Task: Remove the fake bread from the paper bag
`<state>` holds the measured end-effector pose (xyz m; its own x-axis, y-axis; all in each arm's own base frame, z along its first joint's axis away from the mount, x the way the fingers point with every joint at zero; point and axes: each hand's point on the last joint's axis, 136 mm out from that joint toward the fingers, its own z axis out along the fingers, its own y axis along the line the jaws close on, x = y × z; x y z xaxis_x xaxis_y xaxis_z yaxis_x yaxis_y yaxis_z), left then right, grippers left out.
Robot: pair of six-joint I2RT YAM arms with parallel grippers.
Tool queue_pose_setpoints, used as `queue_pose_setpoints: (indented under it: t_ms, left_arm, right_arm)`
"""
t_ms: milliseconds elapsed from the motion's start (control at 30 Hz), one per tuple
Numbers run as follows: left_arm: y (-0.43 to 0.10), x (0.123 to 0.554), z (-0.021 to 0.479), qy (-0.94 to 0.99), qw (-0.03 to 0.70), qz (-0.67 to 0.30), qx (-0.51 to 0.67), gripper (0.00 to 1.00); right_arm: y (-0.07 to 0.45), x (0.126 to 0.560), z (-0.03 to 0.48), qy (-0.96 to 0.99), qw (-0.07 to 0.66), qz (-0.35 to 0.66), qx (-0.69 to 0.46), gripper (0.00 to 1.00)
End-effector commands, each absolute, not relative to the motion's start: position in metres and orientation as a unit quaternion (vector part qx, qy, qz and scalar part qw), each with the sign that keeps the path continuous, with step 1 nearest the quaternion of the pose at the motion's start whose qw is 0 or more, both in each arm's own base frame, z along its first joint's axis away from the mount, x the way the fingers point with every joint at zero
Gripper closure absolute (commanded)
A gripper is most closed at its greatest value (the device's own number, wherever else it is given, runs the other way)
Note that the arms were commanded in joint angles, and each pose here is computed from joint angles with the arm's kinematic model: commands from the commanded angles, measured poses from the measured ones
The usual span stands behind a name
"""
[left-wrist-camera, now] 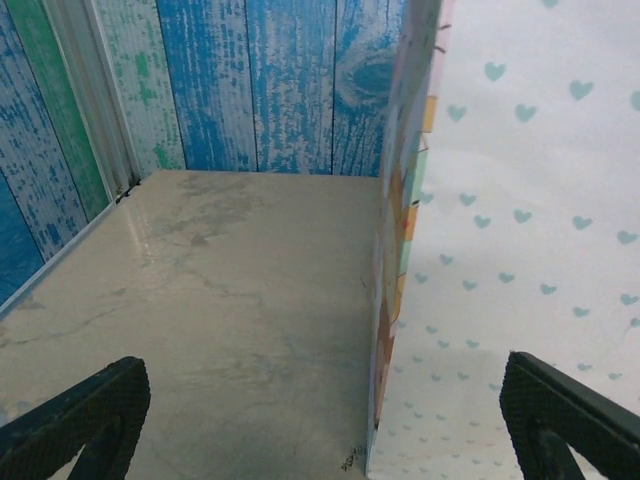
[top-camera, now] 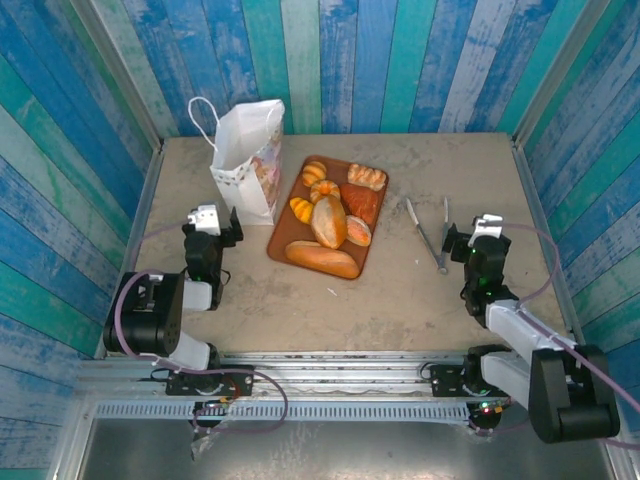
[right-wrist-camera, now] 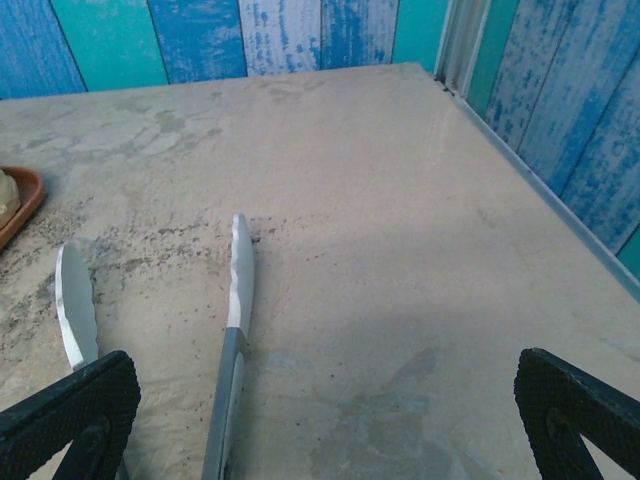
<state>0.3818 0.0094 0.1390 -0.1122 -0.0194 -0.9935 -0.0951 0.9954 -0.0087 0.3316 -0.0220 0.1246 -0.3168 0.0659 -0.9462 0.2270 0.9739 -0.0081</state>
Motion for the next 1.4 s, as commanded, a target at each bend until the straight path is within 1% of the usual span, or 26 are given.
queue_pose_setpoints:
  t_ms: [0, 200, 367, 400, 633, 733, 1367]
  left_arm:
    - [0.015, 0.382, 0.127, 0.760, 0.647, 0.036, -0.052, 0.06]
    - [0.016, 0.382, 0.128, 0.758, 0.649, 0.037, -0.052, 0.06]
    - [0.015, 0.382, 0.128, 0.758, 0.649, 0.037, -0.052, 0.06]
    - [0.016, 0.382, 0.128, 0.758, 0.649, 0.037, -0.052, 0.06]
    - [0.015, 0.381, 0.127, 0.759, 0.648, 0.037, -0.052, 0.06]
    - [0.015, 0.381, 0.127, 0.759, 0.648, 0.037, -0.052, 0.06]
    - [0.015, 0.382, 0.128, 0.758, 0.649, 0.037, -0.050, 0.06]
  right_arm:
    - [-0.015, 0.345, 0.134, 0.791, 0.605, -0.058, 0.072, 0.00]
    - [-0.006, 0.374, 0.130, 0.803, 0.592, -0.060, 0.035, 0.00]
    - [-0.005, 0.392, 0.107, 0.812, 0.580, -0.058, 0.024, 0.00]
    - [0.002, 0.396, 0.101, 0.818, 0.573, -0.048, 0.005, 0.00]
    - [0.012, 0.397, 0.099, 0.819, 0.573, -0.030, -0.024, 0.00]
    - [0.023, 0.399, 0.097, 0.824, 0.564, -0.009, -0.057, 0.00]
    - [0.024, 0.399, 0.098, 0.822, 0.567, -0.008, -0.057, 0.00]
